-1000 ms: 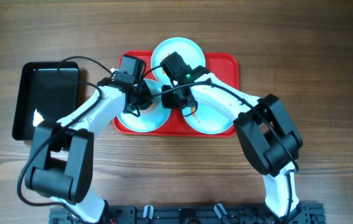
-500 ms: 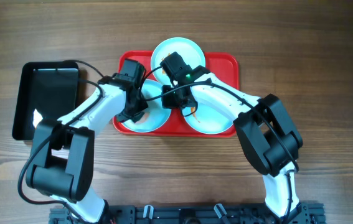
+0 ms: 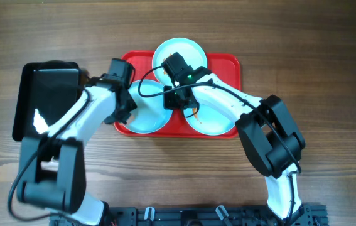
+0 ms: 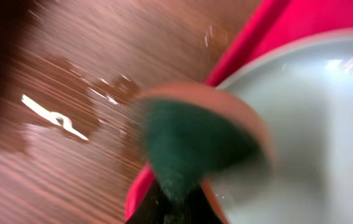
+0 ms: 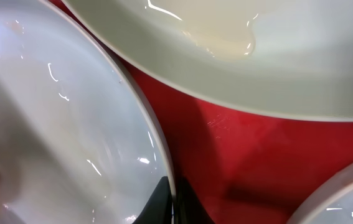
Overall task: Clean dirty plates on tray and stack at the side
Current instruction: 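Withdraw the left gripper with the sponge back over the black tray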
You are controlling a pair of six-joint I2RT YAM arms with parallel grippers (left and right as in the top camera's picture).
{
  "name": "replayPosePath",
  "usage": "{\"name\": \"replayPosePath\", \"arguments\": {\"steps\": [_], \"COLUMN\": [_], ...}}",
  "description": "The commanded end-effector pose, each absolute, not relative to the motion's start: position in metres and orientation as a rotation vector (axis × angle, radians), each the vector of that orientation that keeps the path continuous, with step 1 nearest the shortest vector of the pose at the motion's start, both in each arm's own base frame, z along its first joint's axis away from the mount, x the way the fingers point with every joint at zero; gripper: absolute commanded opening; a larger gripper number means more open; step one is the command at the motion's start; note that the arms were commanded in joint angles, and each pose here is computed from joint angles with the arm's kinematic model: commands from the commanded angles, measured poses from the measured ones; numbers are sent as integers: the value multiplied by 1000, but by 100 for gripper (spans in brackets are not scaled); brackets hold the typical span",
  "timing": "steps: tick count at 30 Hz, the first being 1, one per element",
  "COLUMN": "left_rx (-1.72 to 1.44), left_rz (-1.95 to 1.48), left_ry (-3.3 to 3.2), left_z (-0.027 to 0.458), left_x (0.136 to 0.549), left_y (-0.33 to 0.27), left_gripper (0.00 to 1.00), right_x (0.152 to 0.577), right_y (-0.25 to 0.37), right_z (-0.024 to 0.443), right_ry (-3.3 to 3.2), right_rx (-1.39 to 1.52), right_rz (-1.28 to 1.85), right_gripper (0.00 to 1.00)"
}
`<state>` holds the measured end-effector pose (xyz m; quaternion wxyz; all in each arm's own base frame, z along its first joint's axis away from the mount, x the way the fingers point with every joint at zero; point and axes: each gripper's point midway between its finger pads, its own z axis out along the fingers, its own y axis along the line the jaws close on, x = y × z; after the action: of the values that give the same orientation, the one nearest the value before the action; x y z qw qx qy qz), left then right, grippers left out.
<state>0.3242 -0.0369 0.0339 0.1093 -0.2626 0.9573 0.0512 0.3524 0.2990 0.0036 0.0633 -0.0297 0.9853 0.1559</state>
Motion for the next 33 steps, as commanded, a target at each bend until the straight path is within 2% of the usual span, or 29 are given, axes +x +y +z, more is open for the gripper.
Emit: {"name": "replayPosePath", "arguments": {"steps": [1,9,16,21,27,33], "left_rx": [-781,-771,-773,-875,-1067,-1154], "left_rz": [167,68,9,32,-110,-97], "left_ry": [2661,2562,2564,2542,2548,2517], "left_z": [76,113,118,117,112,111], "left_x": [332,334,333,332,325,320], "left_y": [-18,-21,-26,0,27,50], "left_gripper": [4,4,4,4,4,4], "right_x": [350,350,353,358,372,381], "right_y": [283,283,280,281,282,278], "right_z": [-14,-14,-14,-8,34,80], "right_ry": [3001,3002,2991,2968,2890,2833], "right_rx": [-61,-60,-57,-91,-204,-249], "right_rz": [365,366,333,322,293,242], "right_gripper": [4,4,4,4,4,4]}}
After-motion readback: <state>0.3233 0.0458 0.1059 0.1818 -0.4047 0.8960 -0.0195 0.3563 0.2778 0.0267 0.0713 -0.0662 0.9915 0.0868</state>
